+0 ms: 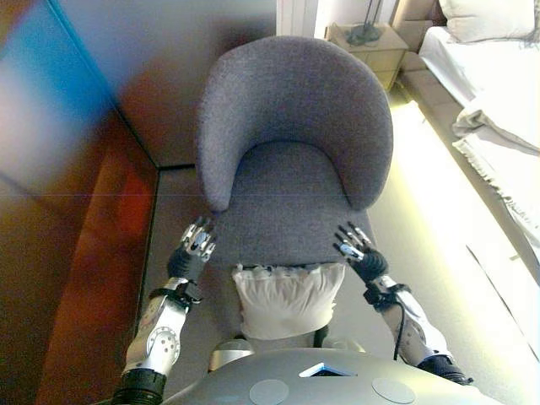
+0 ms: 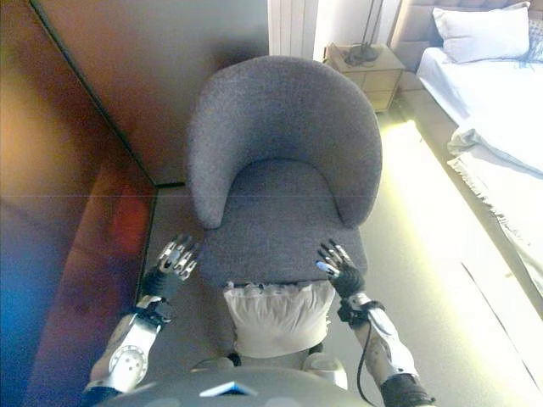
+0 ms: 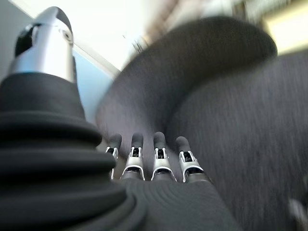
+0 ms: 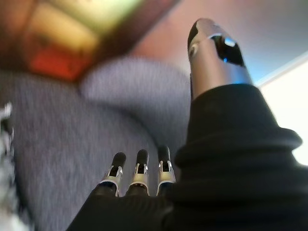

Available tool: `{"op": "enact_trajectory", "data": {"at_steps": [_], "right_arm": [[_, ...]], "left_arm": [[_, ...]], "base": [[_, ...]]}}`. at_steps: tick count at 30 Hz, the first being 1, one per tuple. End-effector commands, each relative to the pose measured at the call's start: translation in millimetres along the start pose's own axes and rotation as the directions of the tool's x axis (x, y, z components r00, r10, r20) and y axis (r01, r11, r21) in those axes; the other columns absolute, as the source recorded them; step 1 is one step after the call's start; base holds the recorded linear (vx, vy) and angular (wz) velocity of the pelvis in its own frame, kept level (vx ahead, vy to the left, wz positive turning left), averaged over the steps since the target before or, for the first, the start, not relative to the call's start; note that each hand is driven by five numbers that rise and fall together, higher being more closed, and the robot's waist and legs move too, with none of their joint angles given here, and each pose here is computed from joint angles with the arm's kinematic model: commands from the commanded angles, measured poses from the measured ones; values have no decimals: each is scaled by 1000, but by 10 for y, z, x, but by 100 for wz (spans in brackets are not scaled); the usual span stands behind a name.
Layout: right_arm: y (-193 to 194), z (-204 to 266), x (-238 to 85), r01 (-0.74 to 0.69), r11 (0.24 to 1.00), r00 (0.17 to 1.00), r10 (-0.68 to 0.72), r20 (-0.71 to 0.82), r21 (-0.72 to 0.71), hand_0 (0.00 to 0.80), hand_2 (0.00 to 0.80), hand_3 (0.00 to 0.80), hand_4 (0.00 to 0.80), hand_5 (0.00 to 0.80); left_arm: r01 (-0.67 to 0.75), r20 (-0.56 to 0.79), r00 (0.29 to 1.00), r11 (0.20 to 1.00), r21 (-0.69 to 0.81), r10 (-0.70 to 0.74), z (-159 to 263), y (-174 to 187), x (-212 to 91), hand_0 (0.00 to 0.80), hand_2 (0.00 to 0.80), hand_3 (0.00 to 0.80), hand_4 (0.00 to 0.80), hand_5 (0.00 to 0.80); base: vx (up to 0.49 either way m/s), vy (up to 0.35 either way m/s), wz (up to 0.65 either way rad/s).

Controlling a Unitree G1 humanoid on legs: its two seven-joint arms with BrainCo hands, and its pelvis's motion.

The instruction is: Pick up the cushion and take it to the sofa

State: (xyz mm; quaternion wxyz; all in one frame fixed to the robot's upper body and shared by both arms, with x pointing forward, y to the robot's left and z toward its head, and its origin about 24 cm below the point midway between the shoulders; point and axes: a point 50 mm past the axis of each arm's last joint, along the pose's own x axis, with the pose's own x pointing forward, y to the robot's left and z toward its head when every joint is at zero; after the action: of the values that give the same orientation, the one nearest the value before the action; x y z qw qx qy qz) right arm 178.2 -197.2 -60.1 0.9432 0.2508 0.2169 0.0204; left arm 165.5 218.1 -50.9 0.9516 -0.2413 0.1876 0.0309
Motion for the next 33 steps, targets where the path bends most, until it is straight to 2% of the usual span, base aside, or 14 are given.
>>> {"op": "enact_trajectory", "data": {"at_steps": [1,7,11,14,18,22,26,28,33], "right_arm": [[184,321,184,-23,998,984,34,178,-63,0,0,0,0,0],[209,247,185,3,999,988,5,152,-53,0,0,0,0,0],[200,366,372,37,994,988,-22,152,-102,0,0,0,0,0],[264,655,573,84,967,978,-33,207,-242,0,0,0,0,0],[323,1172,751,105,944,958,-12,287,-313,0,0,0,0,0],[379,1471,826,128,933,940,-7,340,-336,0,0,0,0,0],[421,1694,840,189,920,912,-36,408,-342,0,0,0,0,0],[431,1830,865,205,917,903,-42,427,-342,0,0,0,0,0],[427,2079,898,241,897,891,-54,450,-370,0,0,0,0,0]], "left_arm": [[28,99,994,994,106,-39,312,-6,95,0,0,0,0,0],[24,76,996,981,192,-39,387,29,131,0,0,0,0,0],[23,128,990,978,205,-50,569,-69,316,0,0,0,0,0],[27,168,984,983,181,-58,663,-230,512,0,0,0,0,0],[63,225,969,982,181,-104,773,-419,695,0,0,0,0,0],[98,276,951,981,166,-142,873,-604,801,0,0,0,0,0],[151,288,932,958,244,-221,1024,-847,964,0,0,0,0,0],[155,297,928,957,244,-226,1056,-906,1000,0,0,0,0,0],[128,330,922,963,238,-204,1137,-952,1040,0,0,0,0,0]], "base": [[-76,66,-3],[-22,-21,-7],[-102,-256,14],[-210,-221,15],[-181,-66,-4],[-148,16,2],[-91,-92,53],[-75,-15,77],[-27,-12,-15]]}}
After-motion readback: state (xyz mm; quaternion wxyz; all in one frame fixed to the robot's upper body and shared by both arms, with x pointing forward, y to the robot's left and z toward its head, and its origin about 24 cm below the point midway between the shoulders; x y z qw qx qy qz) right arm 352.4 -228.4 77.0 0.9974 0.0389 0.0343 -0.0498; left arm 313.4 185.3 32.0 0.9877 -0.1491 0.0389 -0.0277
